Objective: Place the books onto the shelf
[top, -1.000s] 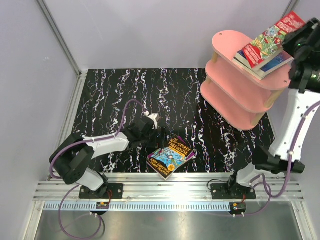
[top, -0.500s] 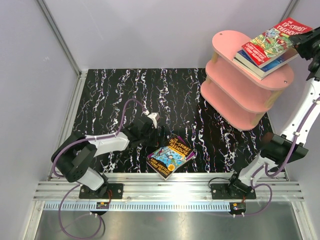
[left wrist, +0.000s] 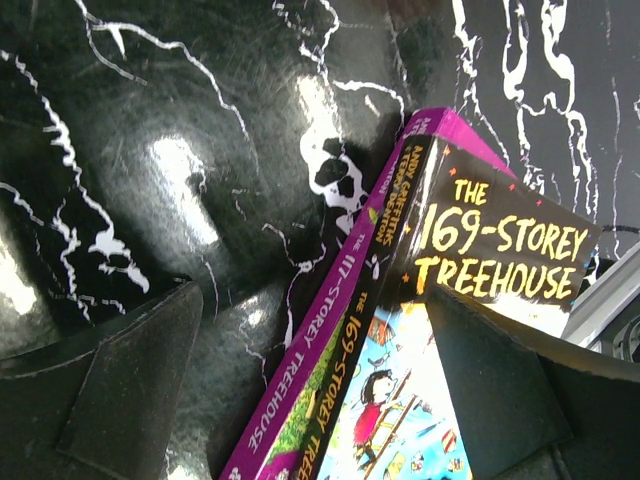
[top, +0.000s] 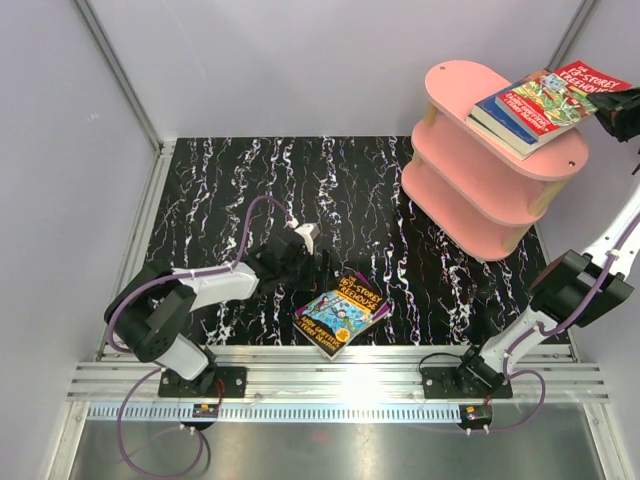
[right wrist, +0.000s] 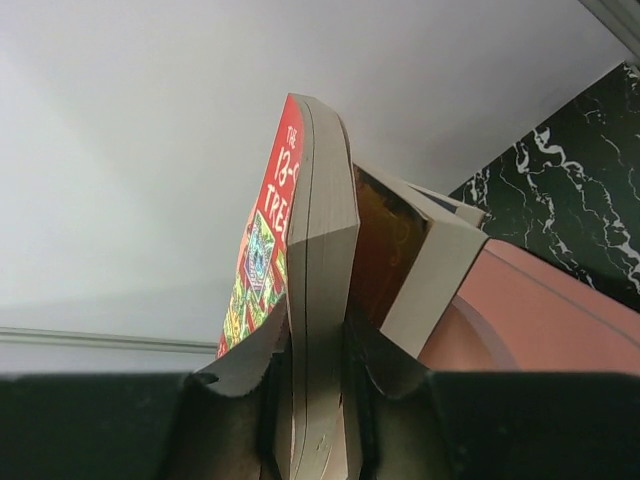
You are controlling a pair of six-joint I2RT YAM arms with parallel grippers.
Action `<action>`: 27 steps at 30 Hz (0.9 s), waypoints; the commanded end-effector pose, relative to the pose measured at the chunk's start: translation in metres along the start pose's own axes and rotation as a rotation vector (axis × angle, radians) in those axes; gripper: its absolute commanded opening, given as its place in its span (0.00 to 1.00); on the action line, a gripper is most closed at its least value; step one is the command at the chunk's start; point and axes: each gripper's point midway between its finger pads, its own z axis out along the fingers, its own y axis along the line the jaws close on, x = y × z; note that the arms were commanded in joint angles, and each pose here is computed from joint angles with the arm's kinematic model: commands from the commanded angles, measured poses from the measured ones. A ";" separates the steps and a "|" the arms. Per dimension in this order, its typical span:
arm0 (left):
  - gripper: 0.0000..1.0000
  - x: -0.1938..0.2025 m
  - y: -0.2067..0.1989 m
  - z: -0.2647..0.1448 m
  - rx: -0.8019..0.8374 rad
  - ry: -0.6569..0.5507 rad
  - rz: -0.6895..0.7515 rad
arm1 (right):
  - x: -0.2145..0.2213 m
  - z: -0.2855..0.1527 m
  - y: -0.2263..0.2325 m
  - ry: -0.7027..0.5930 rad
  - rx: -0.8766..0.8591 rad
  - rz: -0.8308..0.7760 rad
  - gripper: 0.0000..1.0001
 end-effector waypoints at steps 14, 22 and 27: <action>0.99 0.003 0.001 0.007 0.019 0.016 0.004 | 0.022 -0.011 0.028 0.034 -0.023 0.002 0.14; 0.99 0.001 -0.001 0.006 0.027 0.010 0.001 | 0.030 -0.017 0.039 0.049 -0.053 0.010 0.75; 0.99 0.003 0.000 0.006 0.023 0.011 0.002 | 0.027 -0.029 0.047 0.012 -0.020 -0.021 1.00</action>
